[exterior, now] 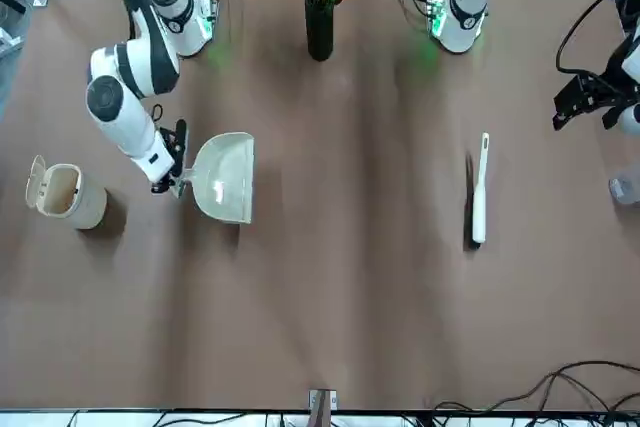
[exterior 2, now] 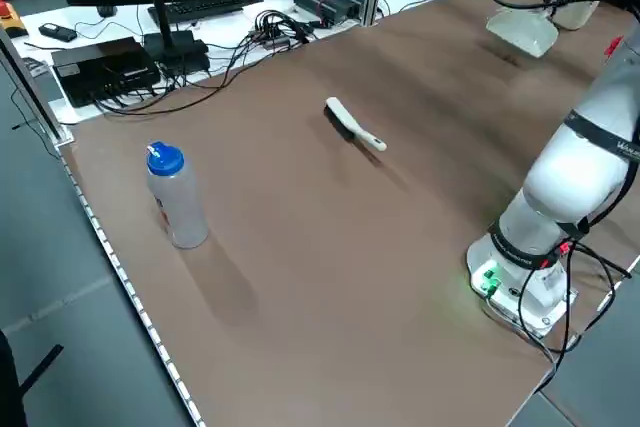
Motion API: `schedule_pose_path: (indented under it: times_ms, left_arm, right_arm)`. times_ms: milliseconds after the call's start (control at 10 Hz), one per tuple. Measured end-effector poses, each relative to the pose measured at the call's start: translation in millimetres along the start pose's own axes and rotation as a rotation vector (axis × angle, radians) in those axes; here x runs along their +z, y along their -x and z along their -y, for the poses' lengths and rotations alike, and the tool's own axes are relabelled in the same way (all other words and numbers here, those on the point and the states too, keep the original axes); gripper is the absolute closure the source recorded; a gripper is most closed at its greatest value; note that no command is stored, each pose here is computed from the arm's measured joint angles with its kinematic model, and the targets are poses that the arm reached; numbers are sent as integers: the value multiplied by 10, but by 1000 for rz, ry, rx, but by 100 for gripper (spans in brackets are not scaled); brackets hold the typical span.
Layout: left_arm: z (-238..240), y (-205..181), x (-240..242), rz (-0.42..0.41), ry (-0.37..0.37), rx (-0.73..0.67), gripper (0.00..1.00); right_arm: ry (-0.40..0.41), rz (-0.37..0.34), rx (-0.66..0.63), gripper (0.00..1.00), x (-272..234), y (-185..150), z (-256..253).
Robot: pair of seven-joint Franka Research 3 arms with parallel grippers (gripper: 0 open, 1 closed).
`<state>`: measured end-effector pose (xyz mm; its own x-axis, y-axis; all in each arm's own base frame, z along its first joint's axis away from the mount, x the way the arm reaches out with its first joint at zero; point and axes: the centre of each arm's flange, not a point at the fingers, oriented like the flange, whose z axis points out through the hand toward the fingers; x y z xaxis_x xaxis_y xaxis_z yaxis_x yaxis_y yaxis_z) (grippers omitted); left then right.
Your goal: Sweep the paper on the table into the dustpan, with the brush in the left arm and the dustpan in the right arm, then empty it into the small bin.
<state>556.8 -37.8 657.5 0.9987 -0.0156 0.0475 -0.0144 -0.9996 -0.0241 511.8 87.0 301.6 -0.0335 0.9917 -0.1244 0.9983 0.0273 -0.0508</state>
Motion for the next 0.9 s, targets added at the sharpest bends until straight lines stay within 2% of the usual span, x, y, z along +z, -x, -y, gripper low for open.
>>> schedule_pose_path:
  times_ms: [200, 500, 900]
  left_arm:
    - [-5, -2, 4, 1, 0, 1, 0]
    - [-26, -1, 4, 1, 0, 5, 0]
    - [-15, -4, 8, 1, 0, 3, 0]
  right_arm:
    - [-13, 15, -24, 68, 102, -10, -4]
    - [11, 47, -60, 68, 246, 63, -77]
    - [-17, 49, 29, 68, 525, 210, -144]
